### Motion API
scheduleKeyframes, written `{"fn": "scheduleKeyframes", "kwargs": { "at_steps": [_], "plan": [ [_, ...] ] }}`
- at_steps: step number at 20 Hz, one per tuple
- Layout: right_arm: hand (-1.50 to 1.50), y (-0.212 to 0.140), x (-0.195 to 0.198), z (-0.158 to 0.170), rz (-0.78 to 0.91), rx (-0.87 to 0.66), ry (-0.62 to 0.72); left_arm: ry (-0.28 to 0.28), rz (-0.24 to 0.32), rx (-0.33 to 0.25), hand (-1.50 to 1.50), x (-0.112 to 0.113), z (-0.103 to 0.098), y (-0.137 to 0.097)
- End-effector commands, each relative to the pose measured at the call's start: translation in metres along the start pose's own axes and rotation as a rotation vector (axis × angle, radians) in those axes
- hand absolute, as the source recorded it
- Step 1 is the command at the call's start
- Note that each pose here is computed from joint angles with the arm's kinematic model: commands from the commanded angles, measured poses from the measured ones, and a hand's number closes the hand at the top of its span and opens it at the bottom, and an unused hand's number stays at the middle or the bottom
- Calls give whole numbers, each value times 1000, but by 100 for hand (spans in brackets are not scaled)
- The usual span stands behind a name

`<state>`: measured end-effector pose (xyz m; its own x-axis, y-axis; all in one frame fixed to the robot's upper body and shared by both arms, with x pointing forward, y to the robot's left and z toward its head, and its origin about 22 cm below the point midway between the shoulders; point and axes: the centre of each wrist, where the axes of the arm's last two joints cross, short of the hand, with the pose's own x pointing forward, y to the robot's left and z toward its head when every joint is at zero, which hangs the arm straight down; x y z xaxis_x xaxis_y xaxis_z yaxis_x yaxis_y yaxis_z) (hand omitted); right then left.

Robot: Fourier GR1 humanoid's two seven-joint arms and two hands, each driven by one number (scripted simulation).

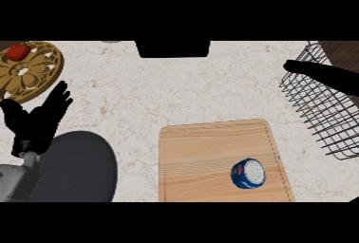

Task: Pick the can from the cutting board and place it in the basket

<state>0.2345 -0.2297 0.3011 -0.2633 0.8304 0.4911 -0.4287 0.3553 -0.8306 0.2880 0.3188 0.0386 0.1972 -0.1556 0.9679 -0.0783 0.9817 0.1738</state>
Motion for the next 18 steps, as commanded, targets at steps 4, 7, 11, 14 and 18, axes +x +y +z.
{"fn": "scheduleKeyframes", "kwargs": {
  "at_steps": [4, 7, 11, 14, 18],
  "plan": [
    [-150, -2, -18, 52, -59, -41, 17, -18, -11, -4, 0, 3, 4, 3],
    [-150, 14, -39, 52, -128, -99, -11, -6, -9, 15, 0, 0, -9, 11],
    [-150, 56, -51, 62, -117, -47, -7, -10, -8, -18, 0, -11, 15, 4],
    [-150, 78, -50, 55, -137, -123, -22, -20, -3, -7, 0, -4, -1, -8],
    [-150, 94, -88, 30, -142, -126, -42, -27, -19, -19, 0, 0, 0, -8]
  ]
}}
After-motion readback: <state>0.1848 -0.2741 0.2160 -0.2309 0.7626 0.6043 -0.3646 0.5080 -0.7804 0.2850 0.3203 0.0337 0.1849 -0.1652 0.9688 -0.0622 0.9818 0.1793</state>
